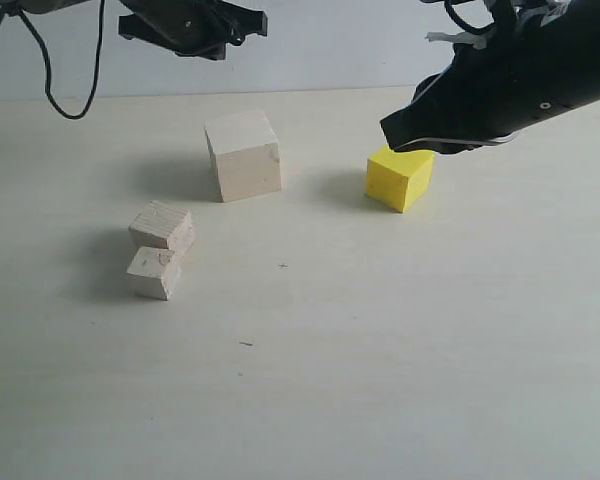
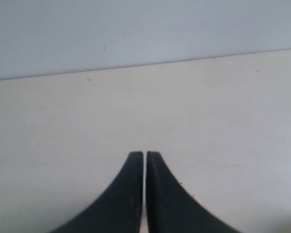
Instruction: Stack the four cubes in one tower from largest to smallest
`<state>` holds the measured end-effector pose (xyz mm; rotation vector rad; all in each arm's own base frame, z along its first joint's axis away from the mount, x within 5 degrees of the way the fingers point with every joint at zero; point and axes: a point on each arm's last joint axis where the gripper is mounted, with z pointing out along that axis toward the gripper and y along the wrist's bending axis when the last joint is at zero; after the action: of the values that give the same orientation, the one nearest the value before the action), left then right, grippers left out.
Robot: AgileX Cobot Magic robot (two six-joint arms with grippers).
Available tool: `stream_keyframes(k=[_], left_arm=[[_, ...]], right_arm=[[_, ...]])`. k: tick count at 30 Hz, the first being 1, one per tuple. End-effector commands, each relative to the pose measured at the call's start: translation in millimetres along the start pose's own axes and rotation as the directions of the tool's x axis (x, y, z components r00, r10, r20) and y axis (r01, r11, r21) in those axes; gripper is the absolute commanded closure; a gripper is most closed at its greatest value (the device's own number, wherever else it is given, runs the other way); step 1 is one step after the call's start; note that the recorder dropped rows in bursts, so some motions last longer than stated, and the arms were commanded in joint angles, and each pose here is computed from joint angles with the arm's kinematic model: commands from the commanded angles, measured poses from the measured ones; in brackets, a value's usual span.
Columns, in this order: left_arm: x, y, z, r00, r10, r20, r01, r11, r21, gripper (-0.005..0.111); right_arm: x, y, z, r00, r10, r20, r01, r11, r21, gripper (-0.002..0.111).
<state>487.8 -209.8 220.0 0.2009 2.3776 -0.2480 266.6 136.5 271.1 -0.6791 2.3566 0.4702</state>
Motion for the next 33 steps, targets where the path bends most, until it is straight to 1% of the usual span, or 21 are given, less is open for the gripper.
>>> stream_keyframes(k=[1, 4, 7, 9, 11, 13, 15, 19, 21, 25, 27, 29, 33], left_arm=[[-3.8, -0.5, 9.3, 1.0, 0.002, -0.017, -0.002, 1.0, 0.001, 0.107], [-2.2, -0.2, 16.6, 0.999, 0.008, -0.05, -0.009, 1.0, -0.009, 0.107], [3.9, 2.7, 25.9, 0.993, 0.006, -0.12, -0.009, 1.0, -0.028, 0.107], [6.7, 3.2, 29.0, 0.99, 0.012, -0.137, -0.016, 0.999, -0.031, 0.107], [8.5, 2.8, 30.9, 0.989, 0.03, -0.146, -0.033, 0.999, -0.018, 0.107], [9.2, 0.1, 32.7, 0.988, 0.053, -0.143, -0.052, 0.999, 0.016, 0.107], [9.6, -2.4, 33.8, 0.989, 0.056, -0.139, -0.051, 0.998, 0.044, 0.107], [11.5, -2.4, 37.6, 0.989, 0.058, -0.137, -0.052, 0.998, 0.047, 0.107], [15.0, -0.9, 40.4, 0.986, 0.058, -0.159, -0.052, 0.998, 0.043, 0.107], [30.6, 1.9, 53.4, 0.968, 0.072, -0.24, -0.066, 0.997, 0.034, 0.107], [34.0, 2.4, 55.7, 0.963, 0.074, -0.259, -0.068, 0.997, 0.033, 0.107], [35.5, 2.5, 56.5, 0.959, 0.097, -0.268, -0.09, 0.995, 0.04, 0.107], [36.5, -0.3, 56.1, 0.954, 0.121, -0.274, -0.103, 0.992, 0.077, 0.107]], right_arm=[[-1.9, -0.3, -2.8, 1.0, -0.007, 0.008, 0.007, 1.0, 0.005, 0.087], [-1.9, -0.3, -2.8, 1.0, -0.007, 0.008, 0.007, 1.0, 0.005, 0.087], [-1.9, -0.5, -2.8, 1.0, -0.01, 0.008, 0.01, 1.0, 0.006, 0.087], [-1.9, -0.5, -2.8, 1.0, -0.01, 0.008, 0.01, 1.0, 0.006, 0.087], [-1.8, -0.6, -2.3, 1.0, -0.009, 0.006, 0.009, 1.0, 0.006, 0.087], [-2.0, -0.7, -2.3, 1.0, -0.009, 0.009, 0.009, 1.0, 0.008, 0.087], [-2.0, -0.7, -2.3, 1.0, -0.009, 0.009, 0.009, 1.0, 0.008, 0.087], [-2.0, -0.7, -2.3, 1.0, -0.009, 0.009, 0.009, 1.0, 0.008, 0.087], [-2.0, -0.7, -2.3, 1.0, -0.009, 0.009, 0.009, 1.0, 0.008, 0.087], [-1.9, -0.7, -2.3, 1.0, -0.009, 0.008, 0.009, 1.0, 0.007, 0.087], [-1.9, -0.7, -2.3, 1.0, -0.009, 0.008, 0.009, 1.0, 0.007, 0.087], [-1.9, -0.7, -2.3, 1.0, -0.009, 0.008, 0.009, 1.0, 0.007, 0.087], [-2.1, -0.8, -2.3, 1.0, -0.009, 0.01, 0.009, 1.0, 0.008, 0.087]])
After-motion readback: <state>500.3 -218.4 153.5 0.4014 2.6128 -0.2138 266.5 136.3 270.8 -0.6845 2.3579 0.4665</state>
